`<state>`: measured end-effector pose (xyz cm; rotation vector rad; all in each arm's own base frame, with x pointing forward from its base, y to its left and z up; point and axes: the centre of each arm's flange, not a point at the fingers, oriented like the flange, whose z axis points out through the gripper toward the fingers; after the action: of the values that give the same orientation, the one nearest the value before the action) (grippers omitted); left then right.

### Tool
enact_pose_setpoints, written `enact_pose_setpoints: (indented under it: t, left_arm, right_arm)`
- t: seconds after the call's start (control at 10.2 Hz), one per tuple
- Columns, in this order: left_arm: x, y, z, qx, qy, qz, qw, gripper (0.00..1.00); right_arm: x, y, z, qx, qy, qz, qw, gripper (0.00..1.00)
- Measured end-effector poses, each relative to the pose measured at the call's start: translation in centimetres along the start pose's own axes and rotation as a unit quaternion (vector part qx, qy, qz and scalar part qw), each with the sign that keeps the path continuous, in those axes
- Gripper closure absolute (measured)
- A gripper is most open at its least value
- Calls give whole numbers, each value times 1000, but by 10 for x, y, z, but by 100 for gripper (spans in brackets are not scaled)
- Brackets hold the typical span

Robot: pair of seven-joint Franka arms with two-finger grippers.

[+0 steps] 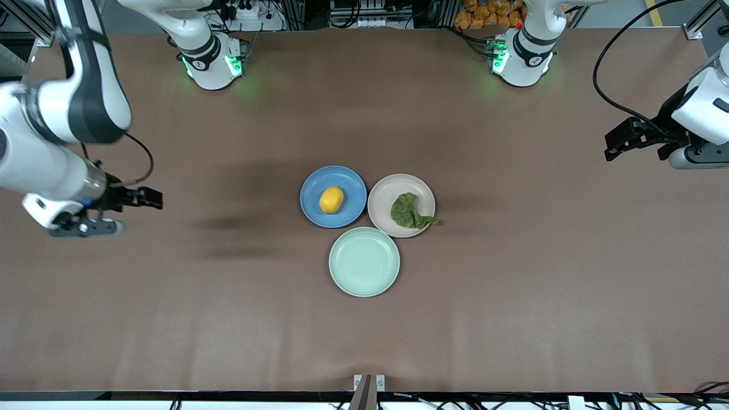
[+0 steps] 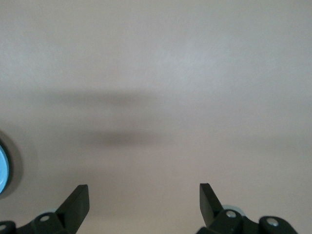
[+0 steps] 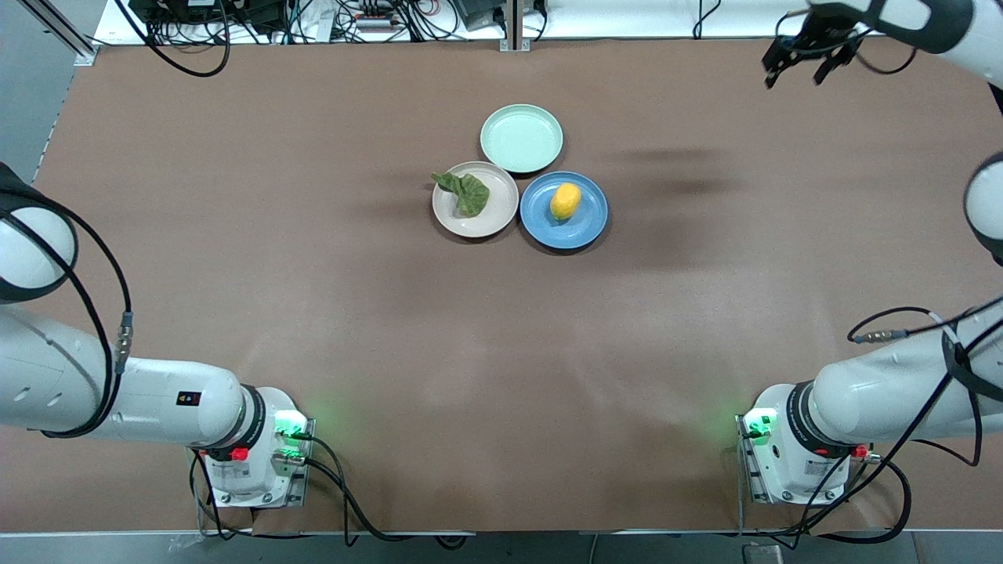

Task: Place lemon and lettuce in plates

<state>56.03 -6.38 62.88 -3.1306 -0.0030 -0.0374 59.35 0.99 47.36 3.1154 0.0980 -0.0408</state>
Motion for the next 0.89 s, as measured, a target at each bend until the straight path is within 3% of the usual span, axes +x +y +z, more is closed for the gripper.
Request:
enact_pose_setpoints:
  t: [0.3,0.89]
  left_arm:
    - [0,-1,-4,-1,2,-1,1000,0]
    - [1,-2,-5,-1,3,-2,1000,0]
  right_arm:
    - [-19,35,-67,-7,41,-27,999,0]
    - [-40,54,-179,12,51,-14,999,0]
